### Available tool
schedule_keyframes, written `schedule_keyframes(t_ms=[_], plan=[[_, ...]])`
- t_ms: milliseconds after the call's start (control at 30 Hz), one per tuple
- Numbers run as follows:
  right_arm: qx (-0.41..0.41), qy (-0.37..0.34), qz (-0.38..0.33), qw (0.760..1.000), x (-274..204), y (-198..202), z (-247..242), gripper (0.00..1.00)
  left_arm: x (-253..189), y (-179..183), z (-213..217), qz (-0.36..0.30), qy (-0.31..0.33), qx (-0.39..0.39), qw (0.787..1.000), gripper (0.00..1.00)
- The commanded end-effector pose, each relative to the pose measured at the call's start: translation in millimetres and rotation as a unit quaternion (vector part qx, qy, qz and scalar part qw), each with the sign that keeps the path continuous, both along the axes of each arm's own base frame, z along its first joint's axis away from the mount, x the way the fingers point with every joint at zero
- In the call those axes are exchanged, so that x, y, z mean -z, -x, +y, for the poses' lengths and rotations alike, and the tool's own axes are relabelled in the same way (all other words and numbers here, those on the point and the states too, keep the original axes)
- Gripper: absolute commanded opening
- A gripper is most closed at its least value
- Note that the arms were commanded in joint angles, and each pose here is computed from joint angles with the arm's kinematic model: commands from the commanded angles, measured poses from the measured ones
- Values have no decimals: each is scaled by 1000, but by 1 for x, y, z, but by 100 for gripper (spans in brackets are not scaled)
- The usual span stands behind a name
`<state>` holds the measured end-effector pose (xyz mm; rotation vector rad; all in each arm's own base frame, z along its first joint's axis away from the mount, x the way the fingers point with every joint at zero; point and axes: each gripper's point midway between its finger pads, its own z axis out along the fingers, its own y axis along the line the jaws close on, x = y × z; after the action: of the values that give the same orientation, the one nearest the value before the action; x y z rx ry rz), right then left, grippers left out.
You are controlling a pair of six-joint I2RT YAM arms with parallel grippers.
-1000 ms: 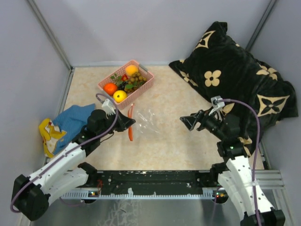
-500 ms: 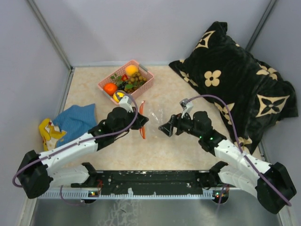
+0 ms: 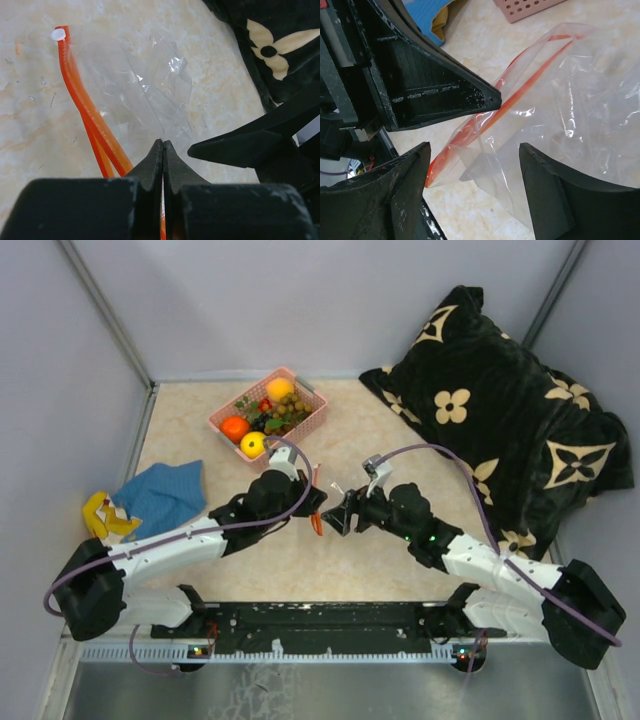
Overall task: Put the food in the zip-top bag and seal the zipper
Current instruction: Open the zipper of the food storage bag at the center of the board.
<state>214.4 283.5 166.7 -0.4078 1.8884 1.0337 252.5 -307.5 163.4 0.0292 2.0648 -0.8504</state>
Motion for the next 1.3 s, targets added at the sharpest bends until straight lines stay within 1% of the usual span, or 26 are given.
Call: schedule_keyframes(t_ms=[0, 100, 200, 267, 300, 433, 467, 500, 600, 733, 833, 933, 1033, 1100, 1267], plan=[[15, -29, -42, 999, -28, -9, 14, 71, -25, -5, -16, -22, 36, 0, 999, 0], [27, -17, -41, 999, -22, -13, 14, 70, -24, -1, -20, -20, 38, 5, 999, 0], [59, 2, -34, 998, -10, -22, 7, 65, -25, 2, -24, -20, 41, 12, 999, 0], [77, 9, -33, 996, -6, -26, 2, 59, -28, 5, -25, -22, 43, 16, 999, 0], [79, 7, -35, 996, -6, -26, 0, 52, -28, 6, -24, -22, 42, 17, 999, 0], [85, -3, -44, 995, -11, -25, -4, 13, -32, 9, -18, -26, 42, 15, 999, 0], [86, -7, -49, 995, -15, -24, -5, 5, -35, 10, -16, -29, 44, 15, 998, 0], [88, -9, -50, 995, -16, -24, -7, 0, -36, 11, -14, -31, 46, 14, 998, 0], [90, -19, -58, 994, -19, -21, -11, 0, -45, 16, -5, -40, 57, 12, 997, 8], [89, -44, -68, 993, -27, -15, -15, 0, -55, 19, 14, -57, 80, -15, 995, 25], [91, -60, -72, 992, -29, -12, -19, 0, -54, 21, 31, -64, 89, -37, 993, 37], [88, -74, -75, 991, -32, -8, -20, 0, -45, 23, 45, -58, 87, -57, 993, 45], [89, -87, -80, 989, -34, -6, -22, 0, -25, 26, 54, -31, 92, -66, 993, 50], [90, -94, -83, 988, -36, -5, -23, 0, -10, 28, 58, -3, 107, -68, 992, 52], [86, -107, -82, 987, -35, -2, -24, 0, 21, 31, 66, 62, 168, -69, 981, 56]])
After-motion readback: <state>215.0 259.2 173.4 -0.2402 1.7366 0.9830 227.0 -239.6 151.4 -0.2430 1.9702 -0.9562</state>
